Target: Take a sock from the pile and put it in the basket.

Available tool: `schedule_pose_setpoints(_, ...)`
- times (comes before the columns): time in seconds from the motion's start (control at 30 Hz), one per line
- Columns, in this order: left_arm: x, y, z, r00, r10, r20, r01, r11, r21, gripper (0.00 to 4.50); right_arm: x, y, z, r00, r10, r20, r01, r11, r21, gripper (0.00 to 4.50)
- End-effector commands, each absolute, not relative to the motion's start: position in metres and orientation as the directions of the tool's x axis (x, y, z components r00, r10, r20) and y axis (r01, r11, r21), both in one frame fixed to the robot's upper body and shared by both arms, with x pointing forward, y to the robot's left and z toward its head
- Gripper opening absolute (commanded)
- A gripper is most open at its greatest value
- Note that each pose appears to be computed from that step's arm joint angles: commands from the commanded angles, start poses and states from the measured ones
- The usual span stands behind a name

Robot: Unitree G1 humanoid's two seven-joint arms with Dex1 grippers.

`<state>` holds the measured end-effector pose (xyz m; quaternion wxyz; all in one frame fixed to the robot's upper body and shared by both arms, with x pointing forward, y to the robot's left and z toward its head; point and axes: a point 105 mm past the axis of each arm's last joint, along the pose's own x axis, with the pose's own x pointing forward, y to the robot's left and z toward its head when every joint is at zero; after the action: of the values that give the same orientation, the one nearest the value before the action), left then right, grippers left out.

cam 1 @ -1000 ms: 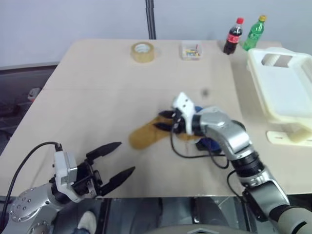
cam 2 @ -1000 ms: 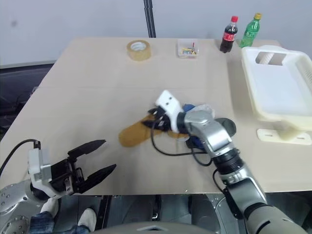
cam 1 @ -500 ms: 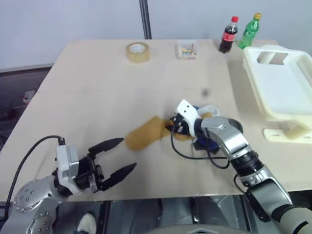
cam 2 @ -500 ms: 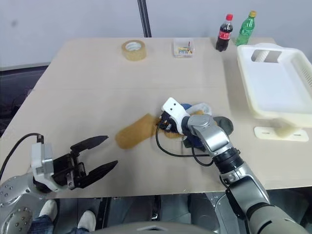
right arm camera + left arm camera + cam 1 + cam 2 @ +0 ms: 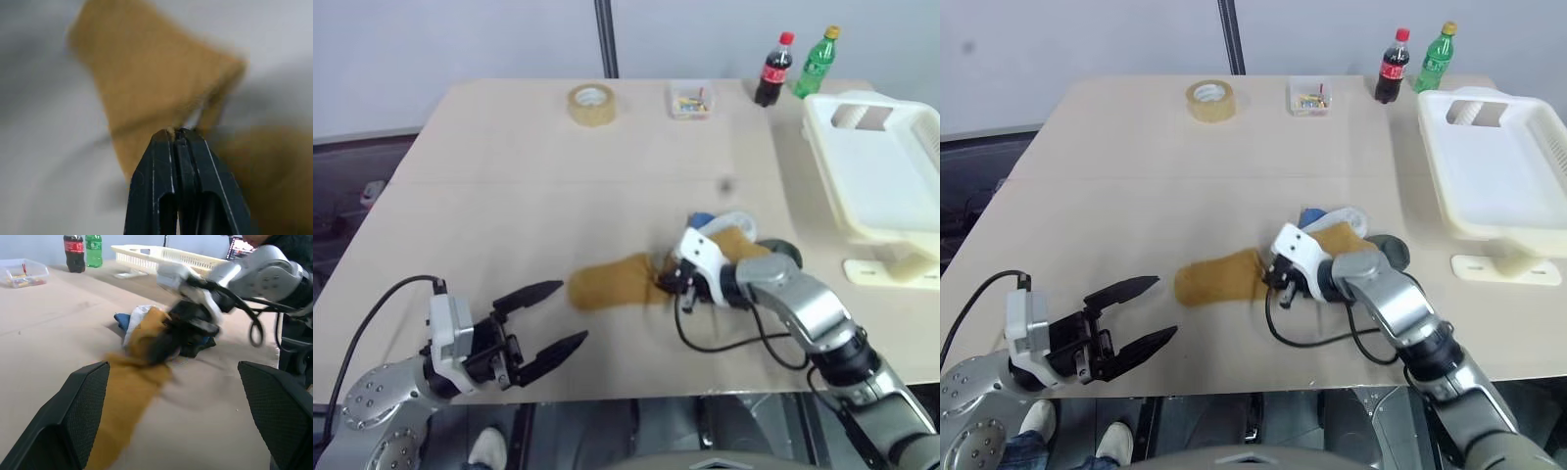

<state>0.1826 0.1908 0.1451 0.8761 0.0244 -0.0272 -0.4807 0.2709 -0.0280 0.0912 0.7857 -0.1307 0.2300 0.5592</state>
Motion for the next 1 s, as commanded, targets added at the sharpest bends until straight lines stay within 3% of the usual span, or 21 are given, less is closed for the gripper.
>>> schedule_pose_setpoints(0.03, 0.179, 0.190, 0.151, 0.524, -0.851, 0.037, 0.846, 0.526, 0.087, 4.50, 0.259, -0.043, 0.084, 0.257, 0.790, -0.557, -0.926, 0.366, 0.093, 0.06)
schedule_pose_setpoints(0.2, 0.180, 0.190, 0.151, 0.520, -0.854, 0.033, 0.850, 0.521, 0.082, 4.50, 0.250, -0.063, 0.075, 0.272, 0.758, -0.593, -0.912, 0.399, 0.091, 0.06)
schedule_pose_setpoints(0.23, 0.180, 0.191, 0.151, 0.519, -0.854, 0.032, 0.850, 0.520, 0.081, 4.50, 0.252, -0.064, 0.077, 0.285, 0.759, -0.586, -0.907, 0.411, 0.092, 0.32)
schedule_pose_setpoints(0.4, 0.182, 0.188, 0.150, 0.499, -0.866, 0.029, 0.863, 0.500, 0.074, 4.50, 0.253, -0.052, 0.078, 0.285, 0.779, -0.558, -0.907, 0.407, 0.105, 2.09)
schedule_pose_setpoints(0.57, 0.185, 0.189, 0.151, 0.495, -0.868, 0.028, 0.865, 0.496, 0.077, 4.50, 0.257, -0.028, 0.077, 0.272, 0.799, -0.536, -0.907, 0.399, 0.135, 4.45)
schedule_pose_setpoints(1.0, 0.186, 0.188, 0.149, 0.497, -0.867, 0.033, 0.864, 0.498, 0.077, 4.50, 0.269, 0.027, 0.085, 0.209, 0.848, -0.487, -0.933, 0.322, 0.161, 4.45)
